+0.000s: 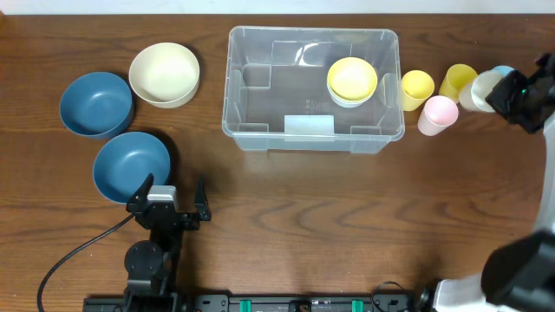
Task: Pack container
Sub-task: 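Carry the white cup into the container and release it, then move the right gripper to the pink cup and grasp its rim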
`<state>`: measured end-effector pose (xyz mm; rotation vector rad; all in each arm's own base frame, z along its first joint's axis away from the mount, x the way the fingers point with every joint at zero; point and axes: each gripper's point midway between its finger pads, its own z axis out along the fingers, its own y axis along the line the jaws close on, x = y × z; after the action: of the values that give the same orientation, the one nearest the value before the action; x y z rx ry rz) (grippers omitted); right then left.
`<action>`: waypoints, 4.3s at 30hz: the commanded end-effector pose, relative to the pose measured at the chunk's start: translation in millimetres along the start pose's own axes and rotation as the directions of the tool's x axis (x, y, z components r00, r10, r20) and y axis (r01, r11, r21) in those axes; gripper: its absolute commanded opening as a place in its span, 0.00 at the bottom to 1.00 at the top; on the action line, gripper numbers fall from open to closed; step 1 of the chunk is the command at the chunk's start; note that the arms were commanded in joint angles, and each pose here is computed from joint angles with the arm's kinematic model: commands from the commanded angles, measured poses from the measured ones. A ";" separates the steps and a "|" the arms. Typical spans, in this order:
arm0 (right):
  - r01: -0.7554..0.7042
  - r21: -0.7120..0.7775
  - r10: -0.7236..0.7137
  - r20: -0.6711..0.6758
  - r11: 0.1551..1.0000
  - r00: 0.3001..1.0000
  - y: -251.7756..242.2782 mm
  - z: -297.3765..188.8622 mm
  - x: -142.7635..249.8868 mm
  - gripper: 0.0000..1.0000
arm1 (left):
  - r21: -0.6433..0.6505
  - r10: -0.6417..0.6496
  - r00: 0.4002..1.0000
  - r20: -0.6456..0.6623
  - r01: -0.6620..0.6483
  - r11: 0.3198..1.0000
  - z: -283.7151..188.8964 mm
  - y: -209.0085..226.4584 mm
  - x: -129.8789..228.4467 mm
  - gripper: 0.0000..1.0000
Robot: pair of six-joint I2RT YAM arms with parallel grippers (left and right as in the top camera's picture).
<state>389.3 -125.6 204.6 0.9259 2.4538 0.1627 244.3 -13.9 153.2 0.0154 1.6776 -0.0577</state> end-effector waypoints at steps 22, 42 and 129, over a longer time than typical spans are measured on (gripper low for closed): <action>0.545 -0.278 -0.531 0.130 0.791 0.837 230.7 -27.9 137.5 0.01 | -0.017 0.014 0.999 -0.050 -0.015 1.000 1.0 3.6 16.8 0.98; 0.598 -0.077 -0.600 -0.207 0.798 0.773 183.1 100.0 192.6 0.01 | -0.017 0.014 0.999 -0.050 -0.015 1.000 1.0 3.6 16.8 0.98; 0.079 0.149 -0.042 -0.240 0.986 0.970 -21.0 135.6 69.8 0.01 | -0.017 0.014 0.999 -0.049 -0.015 1.000 1.0 3.7 16.7 0.98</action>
<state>405.3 -100.6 55.0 0.9090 2.7371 0.0823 244.3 -13.9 153.1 0.0154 1.6779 -0.0577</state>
